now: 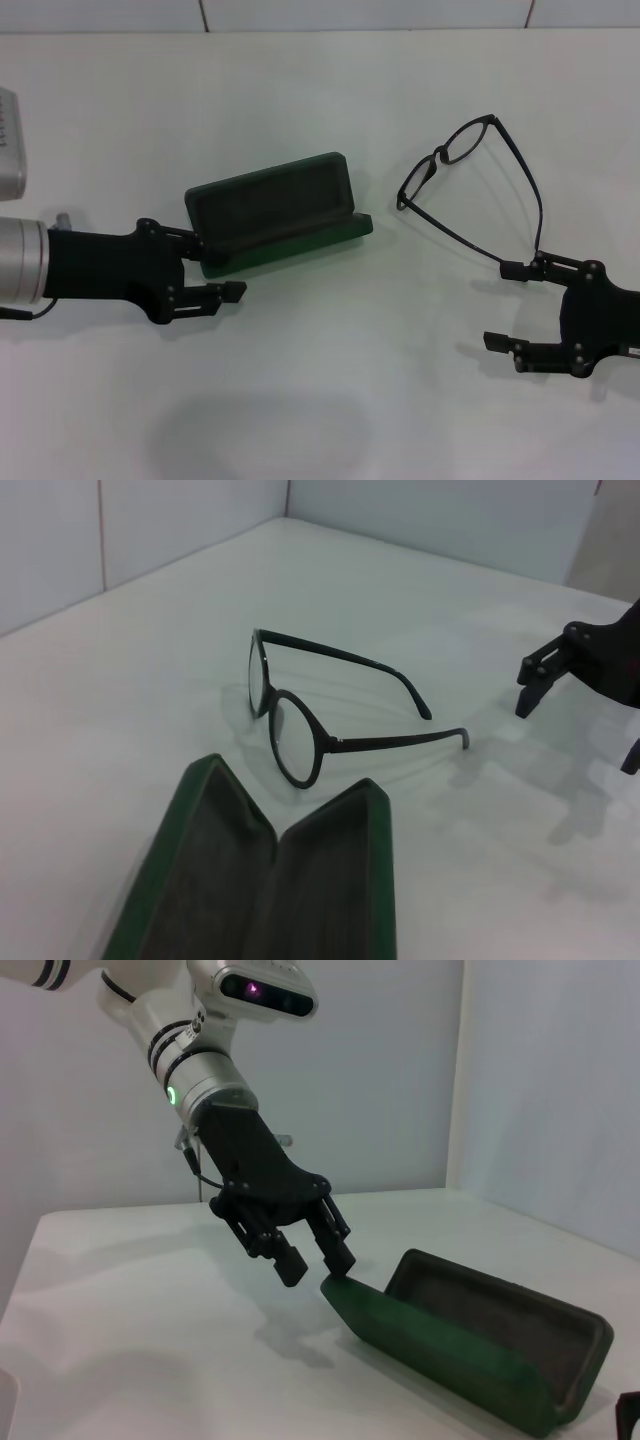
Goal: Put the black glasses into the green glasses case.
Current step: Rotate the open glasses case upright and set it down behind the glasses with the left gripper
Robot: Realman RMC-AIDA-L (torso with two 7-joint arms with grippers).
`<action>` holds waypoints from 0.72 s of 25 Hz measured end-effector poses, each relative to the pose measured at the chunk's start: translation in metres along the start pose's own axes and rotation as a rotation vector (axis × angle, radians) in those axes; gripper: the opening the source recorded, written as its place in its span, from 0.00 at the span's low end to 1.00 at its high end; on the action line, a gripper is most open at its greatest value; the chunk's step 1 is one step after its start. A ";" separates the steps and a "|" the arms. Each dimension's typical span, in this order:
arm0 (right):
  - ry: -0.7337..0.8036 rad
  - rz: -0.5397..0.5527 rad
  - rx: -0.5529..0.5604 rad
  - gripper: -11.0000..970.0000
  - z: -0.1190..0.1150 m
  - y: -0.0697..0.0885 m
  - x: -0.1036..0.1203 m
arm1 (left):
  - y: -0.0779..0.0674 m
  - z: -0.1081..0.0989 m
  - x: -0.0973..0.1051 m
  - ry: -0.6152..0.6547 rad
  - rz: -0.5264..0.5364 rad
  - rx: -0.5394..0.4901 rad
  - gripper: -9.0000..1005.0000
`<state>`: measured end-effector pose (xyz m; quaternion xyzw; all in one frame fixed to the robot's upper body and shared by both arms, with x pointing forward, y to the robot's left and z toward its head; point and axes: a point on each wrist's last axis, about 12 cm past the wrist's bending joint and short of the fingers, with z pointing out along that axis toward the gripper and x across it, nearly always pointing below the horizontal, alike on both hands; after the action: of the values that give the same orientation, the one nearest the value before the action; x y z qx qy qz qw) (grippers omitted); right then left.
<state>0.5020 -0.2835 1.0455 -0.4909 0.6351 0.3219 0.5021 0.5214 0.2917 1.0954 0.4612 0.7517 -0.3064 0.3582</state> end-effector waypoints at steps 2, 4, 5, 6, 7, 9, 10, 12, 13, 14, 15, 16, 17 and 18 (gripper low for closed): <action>0.000 0.000 0.000 0.84 0.000 0.000 0.000 | 0.000 0.002 0.001 -0.001 -0.007 0.007 0.48; 0.000 0.000 0.000 0.84 0.000 0.000 0.000 | 0.000 0.003 0.001 0.000 -0.011 0.012 0.48; 0.000 0.000 0.000 0.84 0.000 0.000 0.000 | 0.000 0.003 0.002 -0.001 -0.013 0.012 0.48; -0.001 -0.001 0.000 0.84 0.000 0.000 0.000 | 0.001 0.003 0.001 -0.004 -0.012 0.006 0.48; -0.001 -0.001 0.000 0.84 0.000 0.000 0.000 | 0.002 0.002 0.000 -0.011 -0.011 -0.004 0.48; -0.001 -0.001 0.000 0.84 0.000 0.000 0.000 | 0.004 0.001 -0.001 -0.027 -0.006 -0.027 0.48; -0.001 -0.002 0.000 0.84 0.000 0.000 0.000 | 0.005 0.001 -0.001 -0.033 -0.004 -0.038 0.48; -0.001 -0.002 0.000 0.84 0.000 0.000 0.000 | 0.006 0.002 0.001 -0.034 -0.003 -0.045 0.48; -0.001 -0.002 0.000 0.84 0.000 0.000 0.000 | 0.006 0.003 0.001 -0.031 -0.004 -0.045 0.48; -0.002 -0.002 0.000 0.84 0.001 0.000 0.000 | 0.006 0.004 0.001 -0.029 -0.005 -0.041 0.48; -0.002 -0.002 0.000 0.84 0.001 0.000 0.000 | 0.006 0.004 0.001 -0.027 -0.005 -0.038 0.48; -0.002 -0.002 0.000 0.84 0.001 0.000 0.000 | 0.006 0.005 0.001 -0.026 -0.005 -0.036 0.48; -0.002 -0.002 0.000 0.84 0.001 0.000 0.000 | 0.006 0.005 0.001 -0.026 -0.004 -0.035 0.48; -0.002 -0.002 0.000 0.84 0.001 0.000 0.000 | 0.006 0.005 0.001 -0.026 -0.003 -0.033 0.48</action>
<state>0.5025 -0.2827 1.0457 -0.4913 0.6340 0.3218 0.5031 0.5281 0.2905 1.0908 0.4498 0.7528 -0.3005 0.3751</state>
